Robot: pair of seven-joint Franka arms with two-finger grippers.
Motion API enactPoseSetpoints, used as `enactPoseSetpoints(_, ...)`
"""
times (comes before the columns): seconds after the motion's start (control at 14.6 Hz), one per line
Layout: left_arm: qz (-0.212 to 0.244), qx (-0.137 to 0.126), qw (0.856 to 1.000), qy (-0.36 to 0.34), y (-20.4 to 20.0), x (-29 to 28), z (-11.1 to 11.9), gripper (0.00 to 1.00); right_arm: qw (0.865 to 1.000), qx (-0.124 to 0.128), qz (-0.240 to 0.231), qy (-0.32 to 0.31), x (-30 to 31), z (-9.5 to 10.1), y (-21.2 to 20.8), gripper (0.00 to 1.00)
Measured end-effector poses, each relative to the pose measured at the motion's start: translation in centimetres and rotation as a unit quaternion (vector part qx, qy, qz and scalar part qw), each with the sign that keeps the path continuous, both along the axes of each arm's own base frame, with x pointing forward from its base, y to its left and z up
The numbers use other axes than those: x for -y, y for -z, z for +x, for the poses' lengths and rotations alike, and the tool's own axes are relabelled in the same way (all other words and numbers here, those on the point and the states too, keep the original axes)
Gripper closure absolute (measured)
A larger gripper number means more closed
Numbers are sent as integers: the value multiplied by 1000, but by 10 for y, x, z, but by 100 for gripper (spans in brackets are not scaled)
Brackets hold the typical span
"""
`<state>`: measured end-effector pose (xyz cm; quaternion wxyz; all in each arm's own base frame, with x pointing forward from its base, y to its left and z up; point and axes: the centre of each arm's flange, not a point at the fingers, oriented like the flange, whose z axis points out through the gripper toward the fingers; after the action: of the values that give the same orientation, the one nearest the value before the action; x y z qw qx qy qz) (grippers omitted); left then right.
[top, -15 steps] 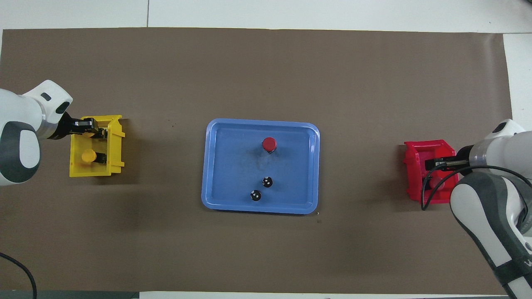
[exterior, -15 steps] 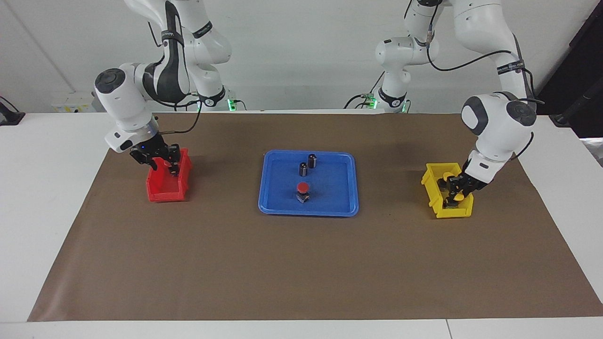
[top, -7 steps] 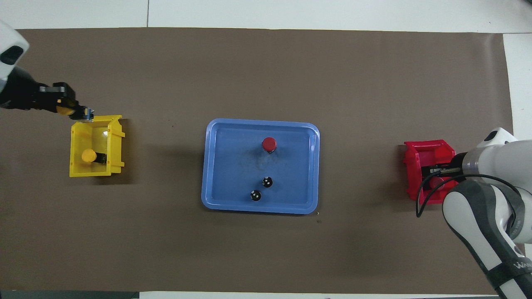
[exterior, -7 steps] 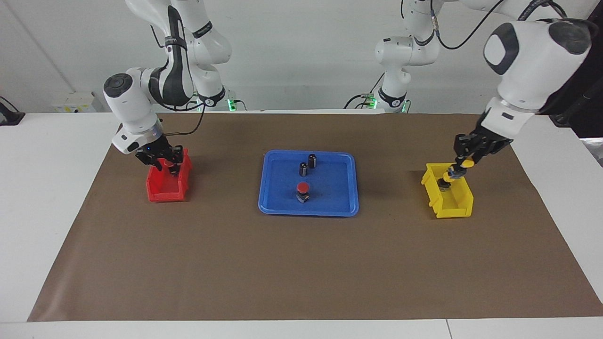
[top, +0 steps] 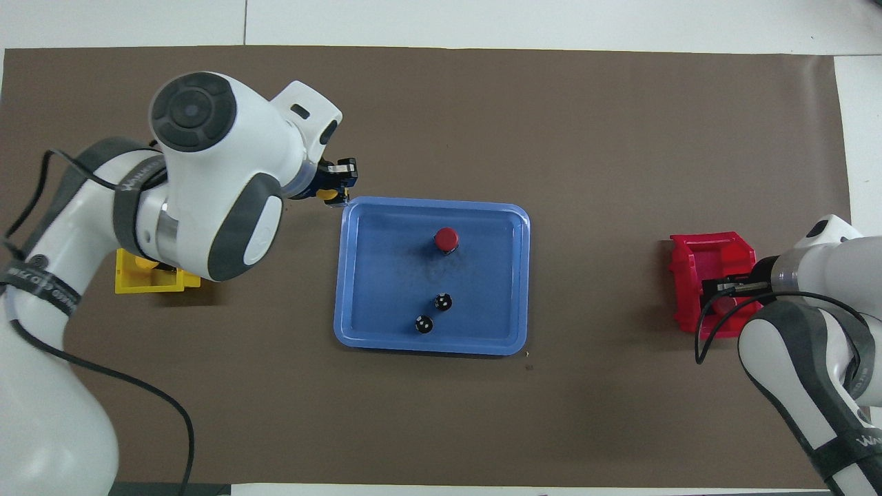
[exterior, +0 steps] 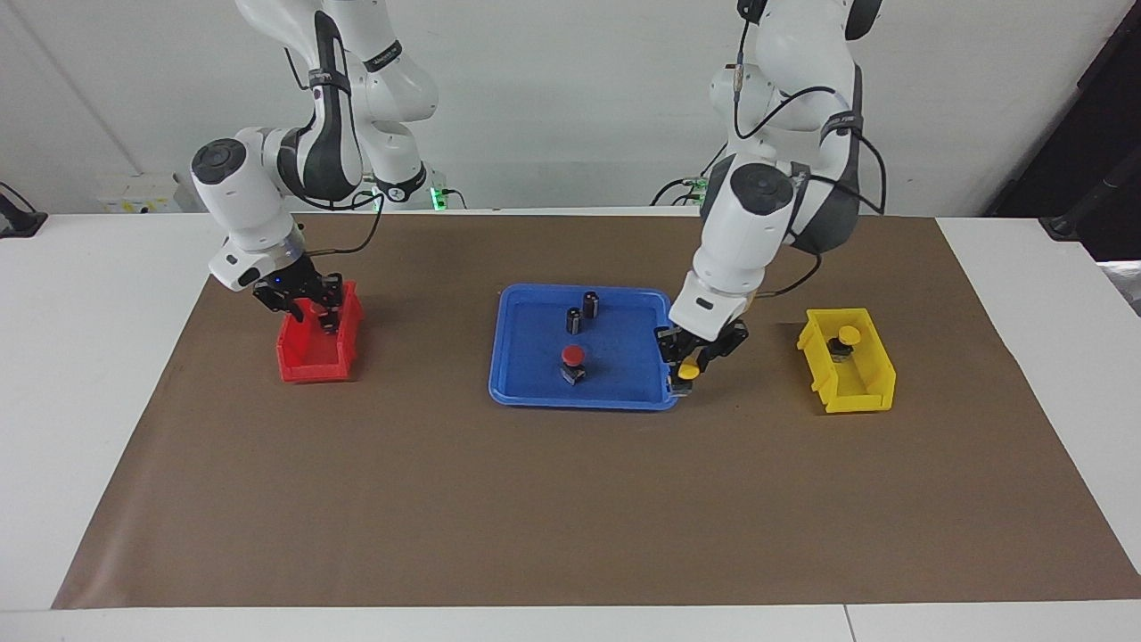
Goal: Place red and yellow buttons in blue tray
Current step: 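Place the yellow button in the blue tray with the left gripper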
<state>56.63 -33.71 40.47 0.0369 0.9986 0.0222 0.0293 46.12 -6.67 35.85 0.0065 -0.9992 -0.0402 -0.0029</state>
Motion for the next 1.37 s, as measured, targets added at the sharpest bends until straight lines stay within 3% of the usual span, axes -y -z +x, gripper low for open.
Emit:
enactPoseSetpoints(0.27, 6, -15, 1000, 8, 32, 50, -26, 58, 1000, -5, 1, 0, 0, -5, 5, 39)
enactPoseSetpoints(0.55, 7, -17, 1000, 7, 36, 59, -31, 58, 1000, -6, 1, -1, -1, -12, 16, 41)
enactPoseSetpoints(0.62, 6, -16, 1000, 7, 35, 60, -32, 58, 1000, -7, 1, -1, -1, -12, 17, 48)
enactPoseSetpoints(0.68, 6, -17, 1000, 8, 35, 63, -34, 58, 1000, -8, 1, -1, -2, -12, 17, 60)
enactPoseSetpoints(0.89, 9, -21, 1000, 11, 40, 71, -43, 53, 1000, -7, 1, -1, -1, -10, 13, 60)
enactPoseSetpoints(1.03, 12, -25, 1000, 9, 37, 70, -43, 36, 1000, -18, 3, -3, -1, 0, -7, 60)
enactPoseSetpoints(1.16, 24, -39, 999, 1, 16, 58, -40, 13, 1000, -30, 4, -8, -3, 20, -48, 60)
enactPoseSetpoints(1.37, 44, -74, 996, -23, -52, -27, -21, 6, 999, -42, 5, -4, -33, 54, -115, 60)
